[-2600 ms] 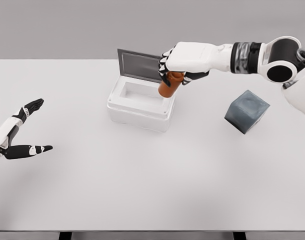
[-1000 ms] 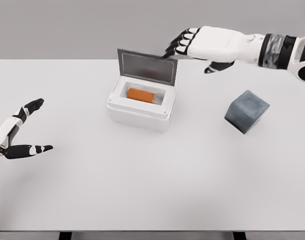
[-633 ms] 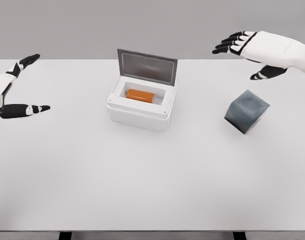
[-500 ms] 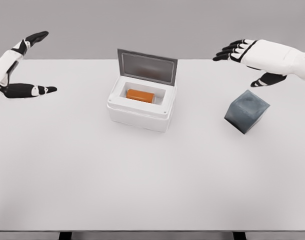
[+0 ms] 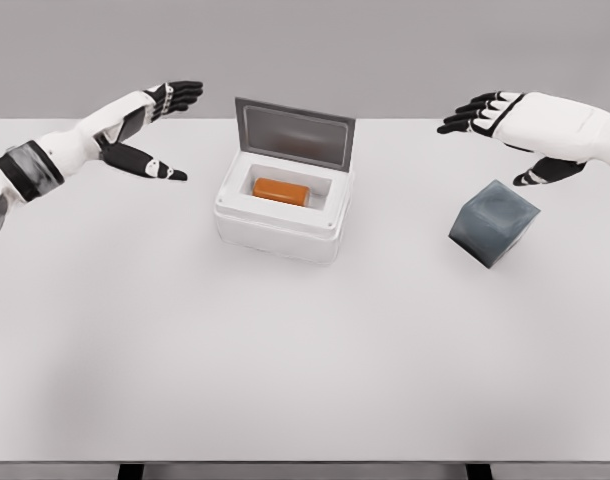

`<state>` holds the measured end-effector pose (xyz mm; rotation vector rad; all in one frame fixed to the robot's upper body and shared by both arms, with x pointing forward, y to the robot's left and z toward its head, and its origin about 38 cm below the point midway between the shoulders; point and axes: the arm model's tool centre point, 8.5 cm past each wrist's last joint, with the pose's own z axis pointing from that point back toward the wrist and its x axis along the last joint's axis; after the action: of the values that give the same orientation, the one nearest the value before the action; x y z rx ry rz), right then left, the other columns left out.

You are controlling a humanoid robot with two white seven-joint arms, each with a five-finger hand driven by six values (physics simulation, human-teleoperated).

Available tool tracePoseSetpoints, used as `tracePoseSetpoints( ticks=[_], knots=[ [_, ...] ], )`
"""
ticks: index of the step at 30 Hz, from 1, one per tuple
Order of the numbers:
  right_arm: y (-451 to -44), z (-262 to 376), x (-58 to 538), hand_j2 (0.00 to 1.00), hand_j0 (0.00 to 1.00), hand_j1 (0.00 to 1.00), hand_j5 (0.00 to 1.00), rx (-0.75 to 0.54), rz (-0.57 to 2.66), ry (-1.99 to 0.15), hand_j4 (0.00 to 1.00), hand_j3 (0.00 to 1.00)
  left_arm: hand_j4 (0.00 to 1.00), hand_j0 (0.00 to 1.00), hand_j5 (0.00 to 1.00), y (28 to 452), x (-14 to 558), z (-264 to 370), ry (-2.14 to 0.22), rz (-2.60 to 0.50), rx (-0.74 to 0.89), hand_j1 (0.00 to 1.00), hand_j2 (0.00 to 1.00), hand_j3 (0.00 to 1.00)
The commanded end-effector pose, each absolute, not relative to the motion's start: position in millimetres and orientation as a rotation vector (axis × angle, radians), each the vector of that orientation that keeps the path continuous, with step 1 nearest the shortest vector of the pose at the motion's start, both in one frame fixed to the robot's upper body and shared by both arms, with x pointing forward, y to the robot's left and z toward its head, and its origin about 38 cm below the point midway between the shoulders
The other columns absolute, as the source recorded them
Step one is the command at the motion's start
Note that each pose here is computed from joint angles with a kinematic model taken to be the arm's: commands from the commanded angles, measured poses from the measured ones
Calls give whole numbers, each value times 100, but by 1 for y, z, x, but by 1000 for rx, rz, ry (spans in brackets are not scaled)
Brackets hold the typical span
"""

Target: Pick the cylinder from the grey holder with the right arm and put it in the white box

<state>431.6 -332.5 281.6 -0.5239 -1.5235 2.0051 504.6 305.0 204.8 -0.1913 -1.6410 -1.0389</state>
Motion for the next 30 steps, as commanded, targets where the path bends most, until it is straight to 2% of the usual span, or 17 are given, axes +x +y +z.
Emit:
tracePoseSetpoints(
  ticks=[1,3,9,12,16,30],
  knots=[
    [-330,283,431,100,100,100,100,-521,2004,-1533,100,100,100,100,100,299,508,187,-1592,-1011,-227,100,100,100],
    [-331,280,429,100,100,100,100,-512,2006,-1526,100,100,100,100,100,289,514,195,-1596,-1004,-236,100,100,100],
    [-358,298,412,100,100,100,100,-605,1996,-1500,100,100,100,100,100,276,532,205,-1615,-981,-242,100,100,100],
    [-350,290,409,100,100,100,100,-571,2005,-1514,100,100,100,100,100,265,537,201,-1596,-992,-255,100,100,100],
    [-343,311,399,100,100,100,100,-526,1993,-1607,100,100,100,100,100,248,542,194,-1588,-974,-285,100,100,100],
    [-336,305,388,100,100,100,100,-498,2035,-1597,100,100,100,100,100,236,555,192,-1551,-928,-295,100,100,100]
  ],
)
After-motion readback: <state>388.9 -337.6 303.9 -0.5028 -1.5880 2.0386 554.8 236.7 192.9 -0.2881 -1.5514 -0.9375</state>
